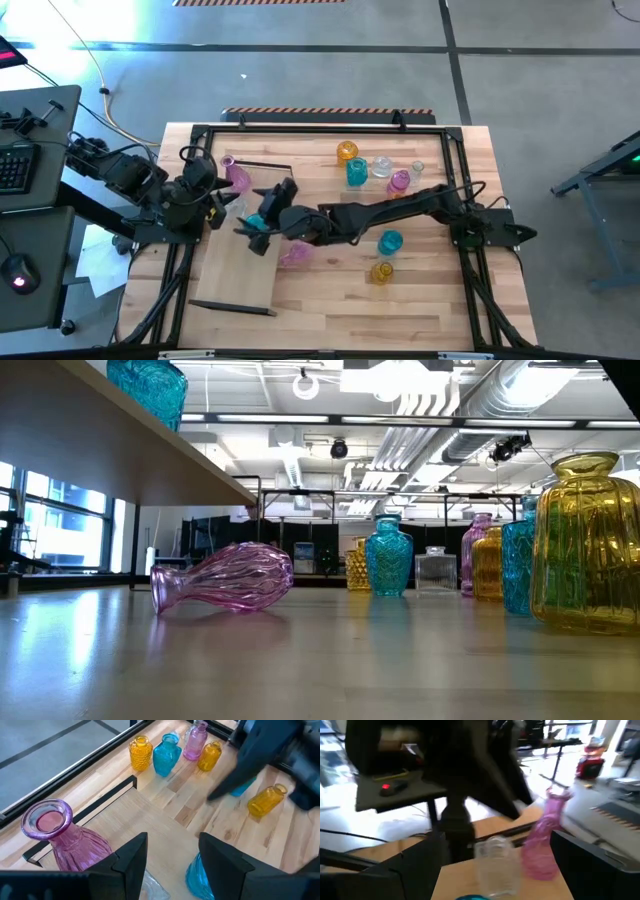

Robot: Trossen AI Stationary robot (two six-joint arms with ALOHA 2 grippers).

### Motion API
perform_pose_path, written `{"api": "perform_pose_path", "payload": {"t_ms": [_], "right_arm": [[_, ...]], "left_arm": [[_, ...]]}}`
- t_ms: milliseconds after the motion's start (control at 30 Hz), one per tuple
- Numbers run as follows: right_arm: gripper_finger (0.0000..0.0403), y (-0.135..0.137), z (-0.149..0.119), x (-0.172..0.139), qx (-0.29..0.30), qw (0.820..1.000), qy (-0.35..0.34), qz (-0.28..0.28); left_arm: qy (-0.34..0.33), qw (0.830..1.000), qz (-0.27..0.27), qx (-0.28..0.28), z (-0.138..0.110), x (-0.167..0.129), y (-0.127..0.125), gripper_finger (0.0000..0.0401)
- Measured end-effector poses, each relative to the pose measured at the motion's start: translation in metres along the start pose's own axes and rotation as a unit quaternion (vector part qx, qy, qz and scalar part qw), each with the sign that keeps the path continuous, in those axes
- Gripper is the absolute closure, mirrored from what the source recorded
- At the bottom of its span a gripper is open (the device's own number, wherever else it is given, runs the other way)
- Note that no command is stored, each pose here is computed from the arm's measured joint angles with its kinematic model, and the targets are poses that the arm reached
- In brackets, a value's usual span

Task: Sort vases onto shelf
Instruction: Put the bottom left blue flower vase on the shelf

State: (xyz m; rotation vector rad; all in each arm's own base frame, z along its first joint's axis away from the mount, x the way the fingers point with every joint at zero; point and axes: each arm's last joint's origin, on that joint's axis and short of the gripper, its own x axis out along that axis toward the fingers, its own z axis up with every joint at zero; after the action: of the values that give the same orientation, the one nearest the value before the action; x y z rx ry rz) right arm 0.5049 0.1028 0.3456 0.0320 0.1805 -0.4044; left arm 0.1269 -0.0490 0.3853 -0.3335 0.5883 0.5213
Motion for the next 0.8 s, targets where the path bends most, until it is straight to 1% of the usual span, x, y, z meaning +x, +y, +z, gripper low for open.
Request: {"api": "perform_pose_path", "payload": {"t_ms": [100, 167, 233, 300, 367, 467, 567, 600, 633, 700, 767, 800], "right_arm": [[0.0072, -0.001, 0.01, -0.013, -0.027, 0.998, 0.028, -0.053], [0.0089, -0.002, 0.012, -0.022, -0.043, 0.993, 0.051, -0.095], [0.0114, -0.004, 0.01, -0.028, -0.048, 0.988, 0.073, -0.128], [0.015, -0.006, 0.005, -0.031, -0.033, 0.984, 0.092, -0.146], [0.0195, -0.008, -0.006, -0.031, -0.014, 0.982, 0.118, -0.147], [0.0277, -0.01, -0.02, -0.027, 0.014, 0.979, 0.152, -0.137], [0.0364, -0.012, -0.029, -0.022, 0.014, 0.978, 0.165, -0.129], [0.0383, -0.014, -0.03, -0.02, 0.01, 0.977, 0.168, -0.128], [0.0391, -0.016, -0.03, -0.018, 0.005, 0.977, 0.171, -0.126], [0.0385, -0.024, -0.03, -0.013, 0.01, 0.976, 0.184, -0.118], [0.0386, -0.035, -0.031, -0.004, 0.023, 0.974, 0.206, -0.095], [0.0393, -0.039, -0.031, -0.001, 0.028, 0.973, 0.215, -0.082]], "left_arm": [[-0.033, 0.999, 0.002, 0.015, -0.002, -0.005, -0.002, 0.0231], [-0.043, 0.999, -0.013, 0.023, -0.004, -0.012, -0.001, 0.0231], [-0.05, 0.998, -0.024, 0.03, -0.006, -0.017, 0.0, 0.0231], [-0.063, 0.997, -0.025, 0.032, -0.007, -0.02, 0.0, 0.0231], [-0.072, 0.997, -0.023, 0.033, -0.008, -0.021, 0.001, 0.0231], [-0.086, 0.996, -0.02, 0.031, -0.007, -0.023, 0.003, 0.0231], [-0.087, 0.996, -0.018, 0.032, -0.007, -0.023, 0.003, 0.0231], [-0.088, 0.995, -0.018, 0.033, -0.007, -0.023, 0.003, 0.0231], [-0.088, 0.995, -0.018, 0.035, -0.007, -0.023, 0.003, 0.0231], [-0.087, 0.995, -0.018, 0.035, -0.007, -0.023, 0.003, 0.0231], [-0.087, 0.996, -0.018, 0.032, -0.007, -0.023, 0.003, 0.0231], [-0.087, 0.996, -0.018, 0.031, -0.007, -0.023, 0.003, 0.0231]]}}
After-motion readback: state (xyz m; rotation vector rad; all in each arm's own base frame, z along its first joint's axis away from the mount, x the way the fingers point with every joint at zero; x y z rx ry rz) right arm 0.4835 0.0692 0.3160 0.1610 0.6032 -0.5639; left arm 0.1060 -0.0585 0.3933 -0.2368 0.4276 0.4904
